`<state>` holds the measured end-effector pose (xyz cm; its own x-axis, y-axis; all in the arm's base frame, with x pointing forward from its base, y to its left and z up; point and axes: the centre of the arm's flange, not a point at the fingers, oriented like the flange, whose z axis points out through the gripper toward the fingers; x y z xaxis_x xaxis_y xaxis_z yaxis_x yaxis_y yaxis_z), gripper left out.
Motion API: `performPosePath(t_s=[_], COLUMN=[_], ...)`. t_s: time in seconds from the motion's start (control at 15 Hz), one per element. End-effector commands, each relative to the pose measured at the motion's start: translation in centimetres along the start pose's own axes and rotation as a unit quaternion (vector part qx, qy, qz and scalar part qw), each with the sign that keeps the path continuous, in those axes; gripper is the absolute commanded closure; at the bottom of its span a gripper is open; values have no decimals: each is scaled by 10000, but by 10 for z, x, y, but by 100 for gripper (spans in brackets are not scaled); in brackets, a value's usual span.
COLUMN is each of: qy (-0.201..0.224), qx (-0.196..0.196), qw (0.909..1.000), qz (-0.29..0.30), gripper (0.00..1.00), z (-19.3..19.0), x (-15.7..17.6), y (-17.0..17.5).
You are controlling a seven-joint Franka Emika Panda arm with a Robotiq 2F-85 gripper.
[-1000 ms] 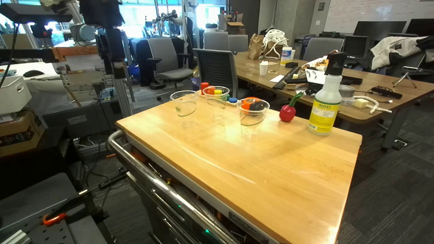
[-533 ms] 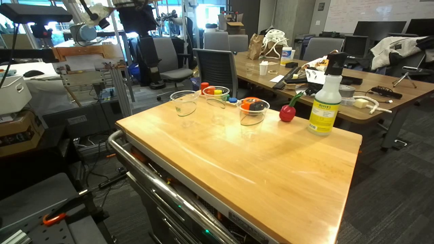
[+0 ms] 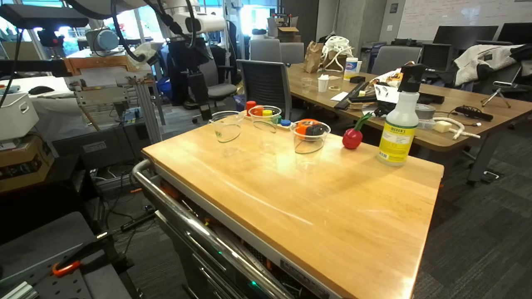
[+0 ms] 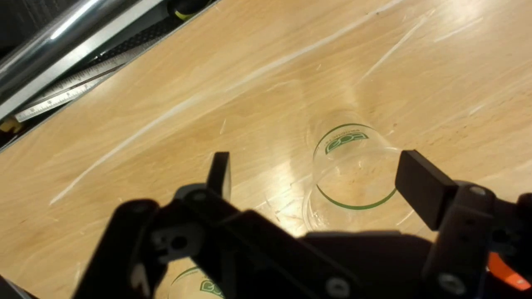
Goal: Stack the plastic cups on top of each other
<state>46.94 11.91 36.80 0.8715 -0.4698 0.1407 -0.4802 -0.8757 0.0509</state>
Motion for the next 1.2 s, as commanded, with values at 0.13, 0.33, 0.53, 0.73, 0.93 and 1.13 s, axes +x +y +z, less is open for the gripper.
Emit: performPosePath(t_s=[0.13, 0.33, 0.53, 0.73, 0.93, 1.13], qy=[343, 410, 411, 365, 371, 272], qx=[-311, -358, -360, -316, -272, -245], qw=[9988, 9980, 9974, 9963, 9939, 9904], qz=[180, 322, 479, 706, 1002, 1332], gripper=[27, 36, 60, 84, 100, 98], z=[25, 30, 33, 37, 43, 36], x=[15, 18, 24, 29, 32, 35], y=[-29, -33, -34, -34, -33, -31])
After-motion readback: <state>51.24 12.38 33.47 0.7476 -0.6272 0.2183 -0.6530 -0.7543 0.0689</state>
